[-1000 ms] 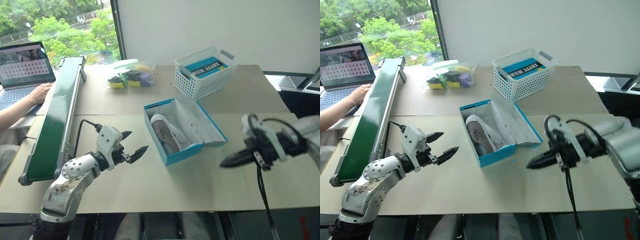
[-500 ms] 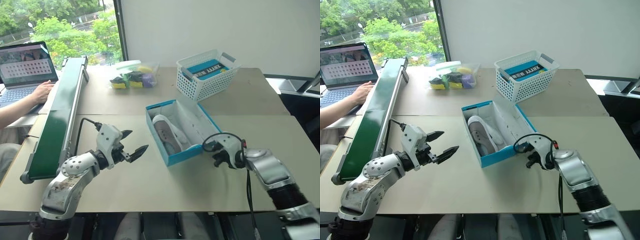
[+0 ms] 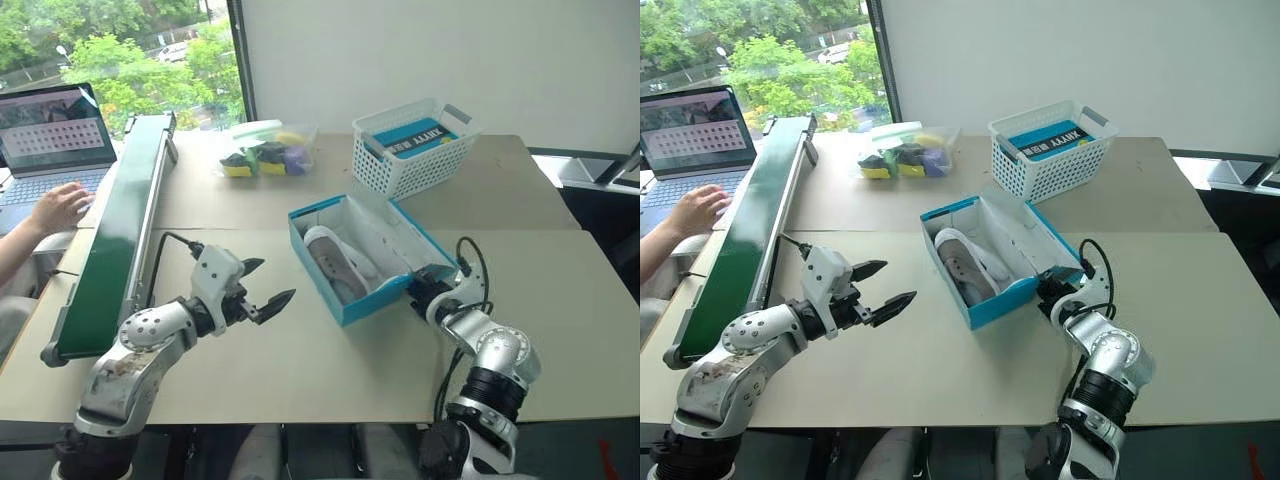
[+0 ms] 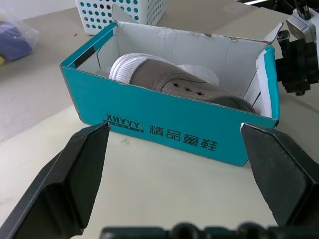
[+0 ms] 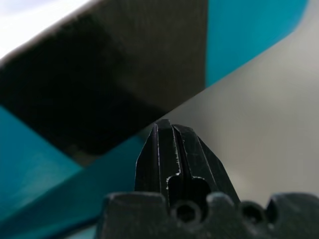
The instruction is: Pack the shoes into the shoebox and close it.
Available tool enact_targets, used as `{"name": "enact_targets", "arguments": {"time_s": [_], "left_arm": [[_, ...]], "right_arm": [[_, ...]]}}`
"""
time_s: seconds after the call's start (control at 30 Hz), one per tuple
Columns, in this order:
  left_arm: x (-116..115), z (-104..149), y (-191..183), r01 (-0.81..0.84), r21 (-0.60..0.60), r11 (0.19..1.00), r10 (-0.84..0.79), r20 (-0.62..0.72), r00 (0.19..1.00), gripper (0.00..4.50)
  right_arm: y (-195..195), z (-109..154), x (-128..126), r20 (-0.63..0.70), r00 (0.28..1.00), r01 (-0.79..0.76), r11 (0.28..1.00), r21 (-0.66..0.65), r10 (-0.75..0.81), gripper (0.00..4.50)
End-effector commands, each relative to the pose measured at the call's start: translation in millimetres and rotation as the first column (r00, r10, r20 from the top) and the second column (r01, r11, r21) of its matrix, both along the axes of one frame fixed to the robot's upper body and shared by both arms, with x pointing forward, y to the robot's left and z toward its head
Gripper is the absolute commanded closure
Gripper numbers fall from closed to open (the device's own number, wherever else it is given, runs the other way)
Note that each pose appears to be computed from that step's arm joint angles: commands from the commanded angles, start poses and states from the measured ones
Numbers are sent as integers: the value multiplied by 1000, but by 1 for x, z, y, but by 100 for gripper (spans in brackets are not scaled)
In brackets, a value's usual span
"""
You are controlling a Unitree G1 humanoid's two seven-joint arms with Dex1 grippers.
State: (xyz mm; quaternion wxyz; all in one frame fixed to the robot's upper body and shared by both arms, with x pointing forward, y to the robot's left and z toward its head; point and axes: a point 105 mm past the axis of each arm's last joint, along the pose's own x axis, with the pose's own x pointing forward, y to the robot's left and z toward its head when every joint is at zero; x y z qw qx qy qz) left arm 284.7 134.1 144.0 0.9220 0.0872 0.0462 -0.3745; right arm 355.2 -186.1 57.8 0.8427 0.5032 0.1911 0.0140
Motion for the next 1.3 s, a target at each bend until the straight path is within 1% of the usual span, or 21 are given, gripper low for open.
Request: {"name": "enact_targets", "arguments": {"time_s": [0.03, 0.13, 0.23, 0.33, 0.4, 0.43, 0.5, 0.57, 0.6, 0.63, 0.7, 0.77, 0.8, 0.93, 1.0, 1.1, 1.17, 1.2, 1.27, 1.3], "left_arm": [[-1, 10, -1, 14, -1, 1000, -14, 33, 999, 0], [-2, 11, -1, 13, -1, 1000, -13, 34, 999, 0], [-3, 11, -1, 10, 1, 1000, -10, 34, 999, 0], [-4, 11, 0, 0, 4, 1000, 0, 36, 999, 0], [-4, 12, 1, -6, 5, 1000, 6, 37, 999, 0], [-4, 12, 2, -9, 5, 1000, 9, 37, 999, 0], [-4, 11, 2, -14, 6, 1000, 14, 38, 999, 0], [-5, 11, 2, -17, 5, 1000, 17, 38, 999, 0], [-5, 11, 2, -20, 4, 1000, 20, 37, 999, 0], [-5, 11, 2, -22, 4, 1000, 22, 37, 999, 0], [-5, 10, 3, -30, 2, 1000, 30, 36, 999, 0], [-5, 10, 3, -36, 1, 999, 36, 36, 999, 0], [-5, 10, 3, -37, 1, 999, 37, 36, 999, 0], [-4, 11, 6, -52, 1, 999, 52, 38, 998, 0], [-6, 11, 8, -57, 1, 998, 57, 38, 998, 0], [-7, 11, 8, -60, 0, 998, 60, 38, 998, 0], [-7, 11, 11, -71, 8, 997, 71, 37, 997, 0], [-7, 11, 15, -88, 8, 996, 88, 37, 995, 0], [-7, 16, 26, -127, 5, 992, 127, 42, 991, 0], [-8, 19, 35, -155, 7, 988, 154, 46, 987, 0]], "right_arm": [[7, 34, 15, 165, 980, 71, 969, 235, -112, 449], [6, 48, 19, 245, 958, 78, 958, 275, -148, 449], [3, 61, 22, 314, 934, 76, 954, 288, -170, 449], [14, 94, 20, 482, 870, -26, 964, 264, -109, 449], [23, 109, 15, 555, 831, -93, 969, 229, -51, 449], [35, 120, 11, 609, 793, -160, 972, 172, 23, 449], [52, 136, 1, 677, 724, -260, 962, 87, 134, 449], [63, 147, -7, 719, 666, -321, 946, 35, 199, 449], [75, 158, -16, 751, 600, -384, 923, -31, 275, 449], [83, 164, -23, 766, 553, -423, 903, -78, 326, 449], [98, 171, -36, 777, 462, -501, 849, -169, 428, 449], [104, 173, -41, 768, 420, -535, 816, -221, 483, 449], [104, 173, -41, 764, 412, -538, 809, -237, 497, 449], [99, 171, -36, 749, 421, -523, 812, -259, 511, 449], [96, 168, -34, 729, 420, -510, 805, -302, 540, 449], [97, 165, -32, 709, 422, -508, 795, -331, 565, 449], [104, 160, -30, 671, 421, -515, 769, -377, 611, 449], [111, 156, -27, 633, 422, -515, 746, -421, 649, 449], [127, 153, -26, 584, 400, -520, 699, -490, 707, 449], [137, 156, -24, 576, 388, -527, 686, -502, 719, 449]]}}
